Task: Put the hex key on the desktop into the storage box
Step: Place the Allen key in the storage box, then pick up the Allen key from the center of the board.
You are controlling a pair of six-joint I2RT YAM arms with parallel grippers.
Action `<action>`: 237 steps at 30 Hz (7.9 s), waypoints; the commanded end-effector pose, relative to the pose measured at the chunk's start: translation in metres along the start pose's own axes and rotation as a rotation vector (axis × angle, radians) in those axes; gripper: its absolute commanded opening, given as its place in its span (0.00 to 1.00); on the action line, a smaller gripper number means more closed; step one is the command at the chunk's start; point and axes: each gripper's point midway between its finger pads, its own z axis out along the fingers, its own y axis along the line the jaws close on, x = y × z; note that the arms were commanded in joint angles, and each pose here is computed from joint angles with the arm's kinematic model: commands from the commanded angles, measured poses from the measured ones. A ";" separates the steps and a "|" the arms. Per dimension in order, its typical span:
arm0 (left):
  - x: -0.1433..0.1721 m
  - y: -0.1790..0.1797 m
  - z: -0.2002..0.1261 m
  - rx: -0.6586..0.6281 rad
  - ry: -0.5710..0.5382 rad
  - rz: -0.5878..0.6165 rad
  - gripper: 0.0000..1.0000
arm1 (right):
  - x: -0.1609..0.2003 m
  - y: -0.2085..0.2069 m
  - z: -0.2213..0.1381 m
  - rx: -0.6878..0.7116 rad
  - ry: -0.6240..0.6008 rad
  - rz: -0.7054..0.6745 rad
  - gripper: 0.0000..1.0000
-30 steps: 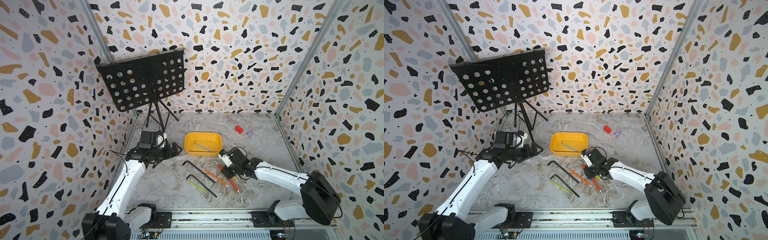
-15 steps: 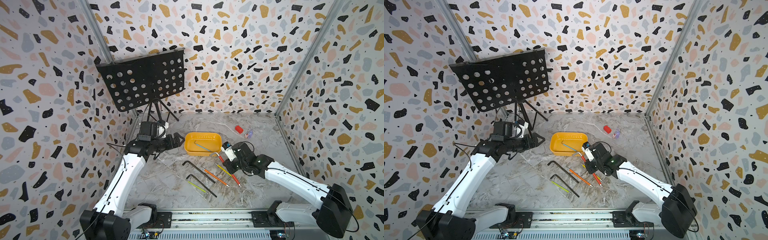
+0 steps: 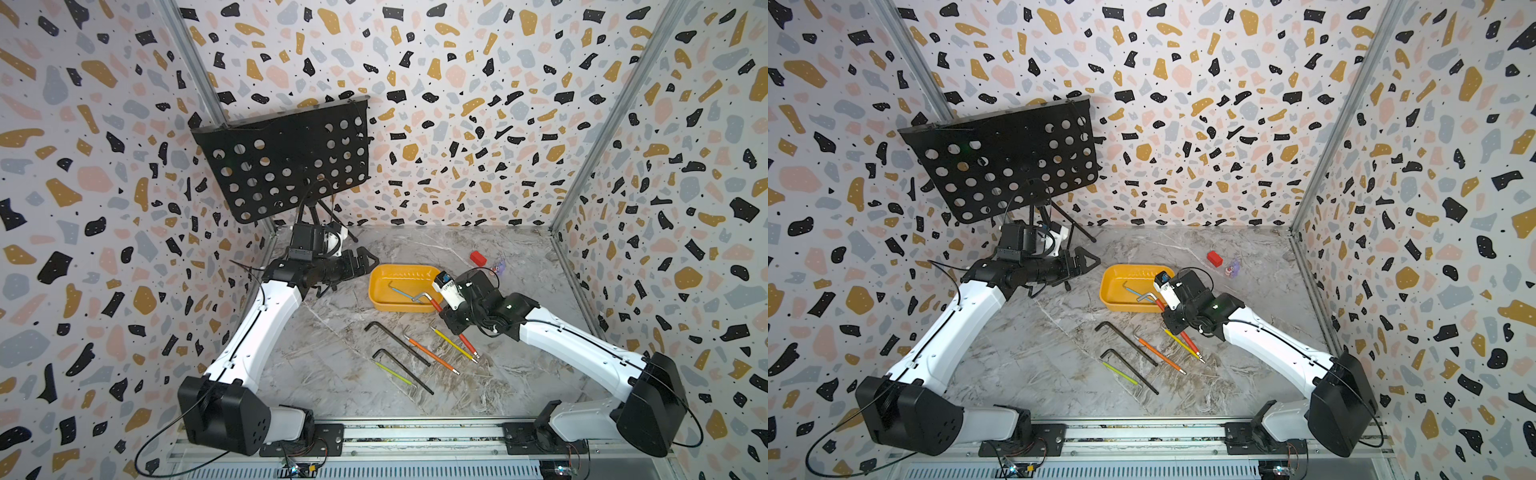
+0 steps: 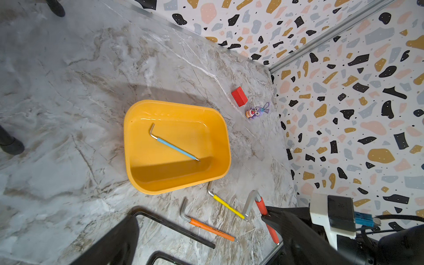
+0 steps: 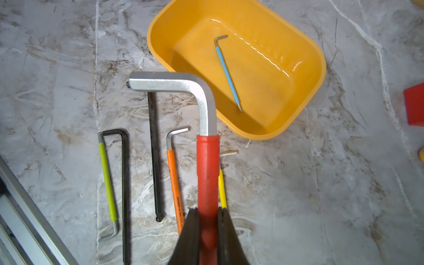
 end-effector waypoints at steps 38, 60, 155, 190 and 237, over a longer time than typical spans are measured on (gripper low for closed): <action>-0.020 0.035 -0.017 -0.066 -0.151 -0.033 1.00 | -0.149 -0.034 0.086 -0.026 -0.016 -0.254 0.00; -0.022 0.035 -0.016 -0.025 -0.158 -0.065 1.00 | -0.164 -0.038 0.144 -0.048 -0.040 -0.256 0.00; 0.060 0.023 0.002 -0.076 0.007 0.121 1.00 | 0.092 -0.001 0.071 -0.086 0.246 0.110 0.50; 0.061 0.023 0.000 -0.080 0.007 0.123 1.00 | 0.132 -0.015 0.108 0.013 0.366 0.102 0.43; 0.065 0.024 0.006 -0.067 0.037 0.106 1.00 | 0.046 -0.012 0.021 0.056 0.053 0.025 0.00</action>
